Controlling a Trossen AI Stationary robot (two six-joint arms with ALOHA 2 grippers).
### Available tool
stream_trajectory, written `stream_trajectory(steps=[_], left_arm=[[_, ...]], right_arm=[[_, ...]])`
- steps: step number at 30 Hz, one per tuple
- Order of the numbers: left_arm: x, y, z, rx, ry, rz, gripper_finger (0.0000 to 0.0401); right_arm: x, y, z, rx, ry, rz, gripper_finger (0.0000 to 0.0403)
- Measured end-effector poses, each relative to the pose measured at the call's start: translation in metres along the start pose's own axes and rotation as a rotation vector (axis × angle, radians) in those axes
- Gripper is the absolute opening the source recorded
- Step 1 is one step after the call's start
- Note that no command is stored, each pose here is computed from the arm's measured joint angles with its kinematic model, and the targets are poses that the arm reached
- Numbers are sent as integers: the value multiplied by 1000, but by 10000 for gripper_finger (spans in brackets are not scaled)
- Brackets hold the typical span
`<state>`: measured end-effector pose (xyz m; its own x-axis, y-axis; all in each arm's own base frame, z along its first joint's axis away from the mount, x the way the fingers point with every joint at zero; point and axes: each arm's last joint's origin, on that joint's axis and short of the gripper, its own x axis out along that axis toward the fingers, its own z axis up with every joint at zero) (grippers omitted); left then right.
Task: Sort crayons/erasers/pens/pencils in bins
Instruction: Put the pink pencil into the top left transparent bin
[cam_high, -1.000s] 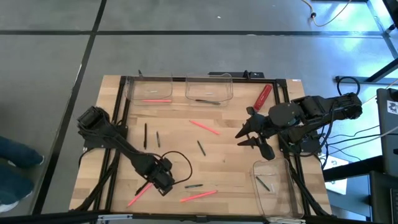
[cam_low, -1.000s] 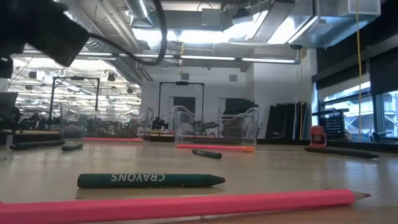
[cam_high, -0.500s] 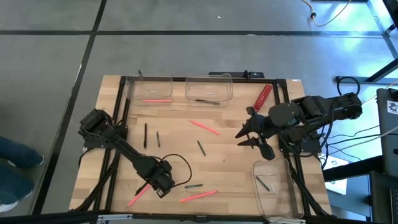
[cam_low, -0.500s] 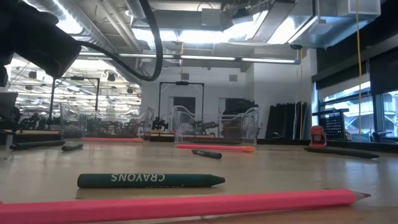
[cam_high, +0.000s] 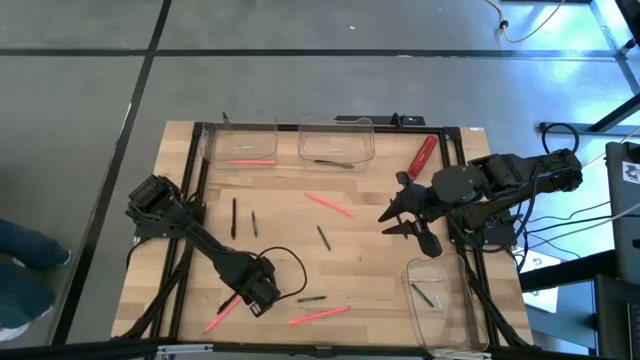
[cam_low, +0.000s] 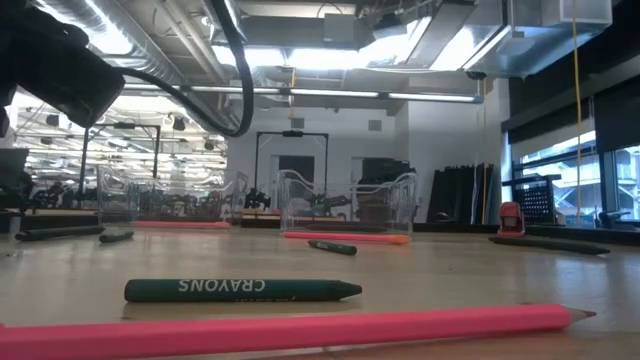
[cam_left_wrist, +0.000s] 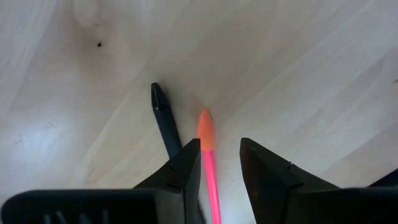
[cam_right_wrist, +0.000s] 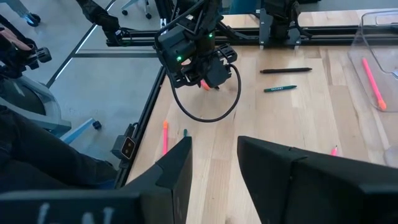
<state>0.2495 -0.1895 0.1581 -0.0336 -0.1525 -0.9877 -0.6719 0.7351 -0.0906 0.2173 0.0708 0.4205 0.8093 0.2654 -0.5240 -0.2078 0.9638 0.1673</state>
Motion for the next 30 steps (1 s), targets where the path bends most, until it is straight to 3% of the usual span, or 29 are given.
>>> stream_trajectory(steps=[25,30], left_arm=[[13,-2,-5,19,-7,22,108],[15,-2,-5,20,-14,29,90]], right_arm=[[0,0,0,0,1,0,130],[0,0,0,0,1,0,130]])
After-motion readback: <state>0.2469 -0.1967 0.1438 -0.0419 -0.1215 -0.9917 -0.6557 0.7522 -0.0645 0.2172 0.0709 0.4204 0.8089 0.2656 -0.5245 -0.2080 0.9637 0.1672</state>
